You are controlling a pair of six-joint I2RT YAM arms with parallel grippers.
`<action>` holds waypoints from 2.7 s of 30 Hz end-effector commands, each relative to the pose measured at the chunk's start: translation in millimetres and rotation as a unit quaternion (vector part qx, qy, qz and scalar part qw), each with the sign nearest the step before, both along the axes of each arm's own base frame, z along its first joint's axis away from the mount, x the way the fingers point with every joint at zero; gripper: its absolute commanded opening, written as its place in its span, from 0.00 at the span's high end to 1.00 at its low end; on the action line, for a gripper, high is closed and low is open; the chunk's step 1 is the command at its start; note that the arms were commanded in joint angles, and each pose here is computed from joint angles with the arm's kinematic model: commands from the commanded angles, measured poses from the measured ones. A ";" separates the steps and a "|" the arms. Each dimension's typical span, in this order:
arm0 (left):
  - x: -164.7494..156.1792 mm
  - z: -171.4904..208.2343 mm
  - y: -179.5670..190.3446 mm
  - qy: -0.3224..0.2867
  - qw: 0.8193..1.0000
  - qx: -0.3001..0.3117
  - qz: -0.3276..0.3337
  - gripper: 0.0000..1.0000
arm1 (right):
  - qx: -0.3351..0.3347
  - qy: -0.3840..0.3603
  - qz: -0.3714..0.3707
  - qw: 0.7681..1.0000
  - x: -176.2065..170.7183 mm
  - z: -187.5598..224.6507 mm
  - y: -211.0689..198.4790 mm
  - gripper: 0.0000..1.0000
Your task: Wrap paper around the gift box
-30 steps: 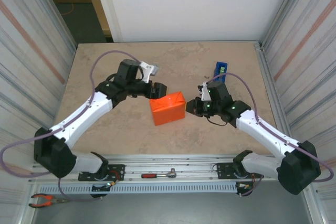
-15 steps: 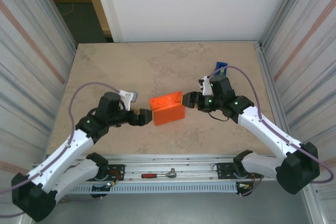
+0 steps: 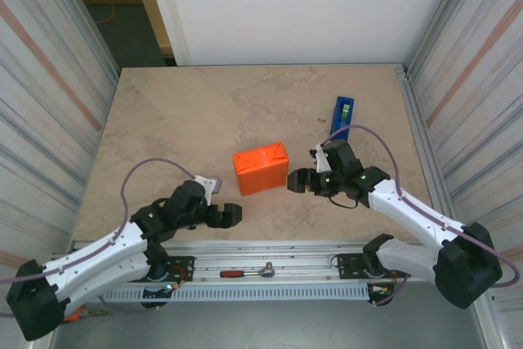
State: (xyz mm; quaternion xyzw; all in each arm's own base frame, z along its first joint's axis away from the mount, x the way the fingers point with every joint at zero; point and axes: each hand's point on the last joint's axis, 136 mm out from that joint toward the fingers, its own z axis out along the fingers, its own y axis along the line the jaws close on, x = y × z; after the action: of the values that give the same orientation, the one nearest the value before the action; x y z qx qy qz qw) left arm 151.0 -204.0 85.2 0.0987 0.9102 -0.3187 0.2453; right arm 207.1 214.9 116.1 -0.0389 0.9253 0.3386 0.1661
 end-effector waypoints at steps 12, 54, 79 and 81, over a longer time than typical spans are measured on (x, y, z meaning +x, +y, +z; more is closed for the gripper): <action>53.9 14.8 -23.9 -0.076 0.996 0.007 0.055 0.01 | 0.001 -0.047 -0.006 0.999 14.1 -5.9 14.1 0.17; 203.4 135.2 169.5 -0.342 0.866 0.257 0.258 0.01 | -0.212 -0.202 -0.369 0.882 146.7 57.5 -218.5 0.02; 231.3 10.0 171.3 -0.356 0.888 0.229 0.178 0.01 | -0.259 -0.316 -0.337 0.848 173.7 -11.3 -257.1 0.02; 235.1 12.3 168.7 -0.368 0.886 0.222 0.171 0.01 | -0.252 -0.328 -0.339 0.845 175.3 -10.5 -259.0 0.02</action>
State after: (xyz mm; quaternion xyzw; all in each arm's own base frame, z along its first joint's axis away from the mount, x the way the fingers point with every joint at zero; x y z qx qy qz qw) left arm 379.4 -26.5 80.1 0.0749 0.8351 0.0158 0.5447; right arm 367.8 -43.3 82.1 0.1437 0.8593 -0.0277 0.4901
